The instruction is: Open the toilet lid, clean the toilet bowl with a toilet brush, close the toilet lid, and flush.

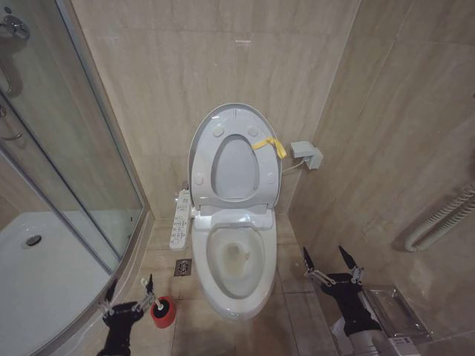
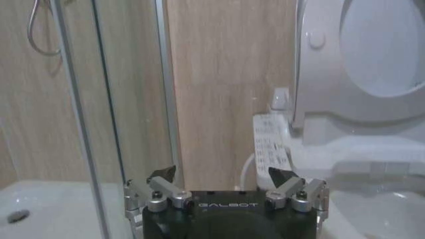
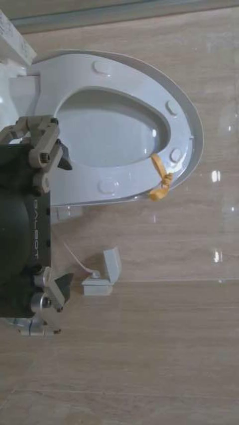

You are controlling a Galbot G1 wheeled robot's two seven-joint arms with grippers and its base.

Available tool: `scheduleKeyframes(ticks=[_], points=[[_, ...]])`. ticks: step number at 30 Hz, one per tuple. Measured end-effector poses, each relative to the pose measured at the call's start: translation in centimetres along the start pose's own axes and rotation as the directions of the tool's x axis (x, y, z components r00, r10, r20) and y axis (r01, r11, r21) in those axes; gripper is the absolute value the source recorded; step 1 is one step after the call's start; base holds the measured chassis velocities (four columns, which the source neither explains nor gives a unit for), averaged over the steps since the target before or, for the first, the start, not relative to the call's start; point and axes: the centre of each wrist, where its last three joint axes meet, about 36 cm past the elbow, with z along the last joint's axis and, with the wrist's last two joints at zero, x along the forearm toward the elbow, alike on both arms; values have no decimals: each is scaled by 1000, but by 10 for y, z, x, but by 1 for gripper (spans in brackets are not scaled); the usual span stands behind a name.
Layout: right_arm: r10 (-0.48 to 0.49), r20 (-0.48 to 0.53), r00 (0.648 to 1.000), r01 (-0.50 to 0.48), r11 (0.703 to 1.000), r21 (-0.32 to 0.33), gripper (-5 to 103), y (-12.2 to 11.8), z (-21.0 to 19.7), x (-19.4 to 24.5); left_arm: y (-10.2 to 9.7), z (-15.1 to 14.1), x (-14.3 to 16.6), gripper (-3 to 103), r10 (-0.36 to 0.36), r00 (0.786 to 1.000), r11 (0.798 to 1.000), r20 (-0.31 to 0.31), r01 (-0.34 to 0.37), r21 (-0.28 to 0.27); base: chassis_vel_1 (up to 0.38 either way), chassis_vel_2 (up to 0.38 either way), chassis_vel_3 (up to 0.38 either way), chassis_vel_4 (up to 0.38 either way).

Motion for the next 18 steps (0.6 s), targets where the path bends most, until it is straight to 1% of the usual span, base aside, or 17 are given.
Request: scheduleKeyframes(ticks=[2,3,5,6,9,10,11,12,13,14,17,18], points=[[0,0,1000,0,1000,0,100,0,0,0,-2,20,2,95,-1,1000,1000,-9,1,2,0,0,0,0],[0,0,1000,0,1000,0,100,0,0,0,-2,20,2,95,-1,1000,1000,-9,1,2,0,0,0,0],[0,0,1000,0,1000,0,100,0,0,0,-4,41,3,94,-15,1000,1000,-21,16,20,0,0,0,0],[0,0,1000,0,1000,0,100,0,0,0,-4,41,3,94,-15,1000,1000,-21,16,20,0,0,0,0],[0,0,1000,0,1000,0,100,0,0,0,-2,70,3,94,-21,997,999,-68,24,44,0,0,0,0],[0,0,1000,0,1000,0,100,0,0,0,-2,70,3,94,-21,997,999,-68,24,44,0,0,0,0],[0,0,1000,0,1000,0,100,0,0,0,3,84,-1,94,-20,996,999,-86,24,47,0,0,0,0],[0,0,1000,0,1000,0,100,0,0,0,7,93,-7,88,-21,995,999,-95,25,47,0,0,0,0],[0,0,1000,0,1000,0,100,0,0,0,7,93,-7,88,-21,995,999,-95,25,47,0,0,0,0],[0,0,1000,0,1000,0,100,0,0,0,10,99,-12,88,-23,995,999,-98,28,46,0,0,0,0],[0,0,1000,0,1000,0,100,0,0,0,25,126,-42,88,-39,993,997,-113,46,64,0,0,0,0],[0,0,1000,0,1000,0,100,0,0,0,25,126,-42,88,-39,993,997,-113,46,64,0,0,0,0]])
